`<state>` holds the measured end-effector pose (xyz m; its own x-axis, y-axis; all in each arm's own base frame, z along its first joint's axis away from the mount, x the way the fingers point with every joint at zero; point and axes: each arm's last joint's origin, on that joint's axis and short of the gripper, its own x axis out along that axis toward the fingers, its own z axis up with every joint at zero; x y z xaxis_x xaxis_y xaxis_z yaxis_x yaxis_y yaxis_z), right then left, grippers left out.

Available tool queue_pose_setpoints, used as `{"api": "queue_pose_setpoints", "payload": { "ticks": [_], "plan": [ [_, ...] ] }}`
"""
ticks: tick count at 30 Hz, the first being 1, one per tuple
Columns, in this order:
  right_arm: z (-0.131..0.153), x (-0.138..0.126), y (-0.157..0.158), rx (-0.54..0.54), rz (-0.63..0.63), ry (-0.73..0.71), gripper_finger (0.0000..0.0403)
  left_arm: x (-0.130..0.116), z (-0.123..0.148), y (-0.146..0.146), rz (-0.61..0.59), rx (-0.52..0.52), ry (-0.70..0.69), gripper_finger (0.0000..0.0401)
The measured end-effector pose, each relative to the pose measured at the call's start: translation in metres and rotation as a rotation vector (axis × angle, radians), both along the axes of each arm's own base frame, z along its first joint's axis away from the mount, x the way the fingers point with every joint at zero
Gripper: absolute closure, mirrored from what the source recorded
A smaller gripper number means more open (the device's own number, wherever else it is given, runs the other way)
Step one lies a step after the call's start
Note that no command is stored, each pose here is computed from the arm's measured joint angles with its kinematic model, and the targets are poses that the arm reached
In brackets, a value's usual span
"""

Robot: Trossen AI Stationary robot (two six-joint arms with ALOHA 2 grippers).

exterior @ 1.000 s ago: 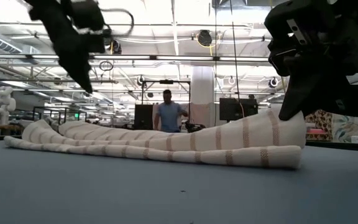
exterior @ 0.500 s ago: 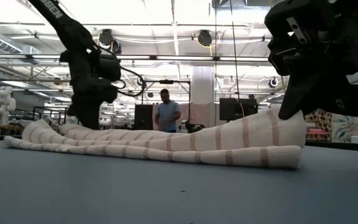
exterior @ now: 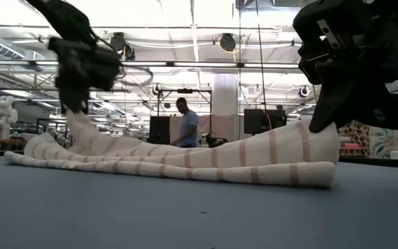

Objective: Roll towel
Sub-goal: Fold the white towel

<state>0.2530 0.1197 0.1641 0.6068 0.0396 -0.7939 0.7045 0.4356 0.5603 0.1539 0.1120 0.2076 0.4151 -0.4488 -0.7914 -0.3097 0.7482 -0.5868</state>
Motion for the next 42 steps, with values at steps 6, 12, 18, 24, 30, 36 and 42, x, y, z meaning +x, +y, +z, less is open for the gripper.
{"api": "queue_pose_setpoints", "payload": {
  "ticks": [6, 12, 18, 24, 30, 36, 42],
  "plan": [
    [0.0, 0.0, 0.0, -0.012, 0.017, -0.001, 0.0399, -0.017, 0.033, -0.035, -0.132, 0.184, -0.094, 0.0397],
    [0.0, 0.0, 0.0, -0.015, 0.021, -0.001, 0.0399, -0.016, 0.039, -0.061, -0.216, 0.328, -0.068, 0.038],
    [0.0, 0.0, 0.0, -0.008, 0.012, 0.0, 0.0399, -0.014, 0.037, -0.064, -0.117, 0.459, 0.071, 0.0301],
    [-0.001, -0.001, -0.001, -0.001, -0.006, 0.014, 0.0399, -0.023, 0.028, -0.065, 0.202, 0.387, 0.313, 0.0231],
    [-0.001, -0.001, 0.0, -0.005, 0.004, 0.014, 0.0399, -0.023, -0.008, -0.066, 0.288, 0.303, 0.261, 0.0221],
    [0.0, 0.0, 0.0, -0.006, 0.02, 0.006, 0.0399, -0.027, -0.025, -0.063, 0.4, 0.279, 0.305, 0.0221],
    [0.0, 0.0, 0.0, -0.017, 0.038, 0.003, 0.0399, -0.025, -0.028, -0.061, 0.453, 0.29, 0.336, 0.0221]
  ]
}}
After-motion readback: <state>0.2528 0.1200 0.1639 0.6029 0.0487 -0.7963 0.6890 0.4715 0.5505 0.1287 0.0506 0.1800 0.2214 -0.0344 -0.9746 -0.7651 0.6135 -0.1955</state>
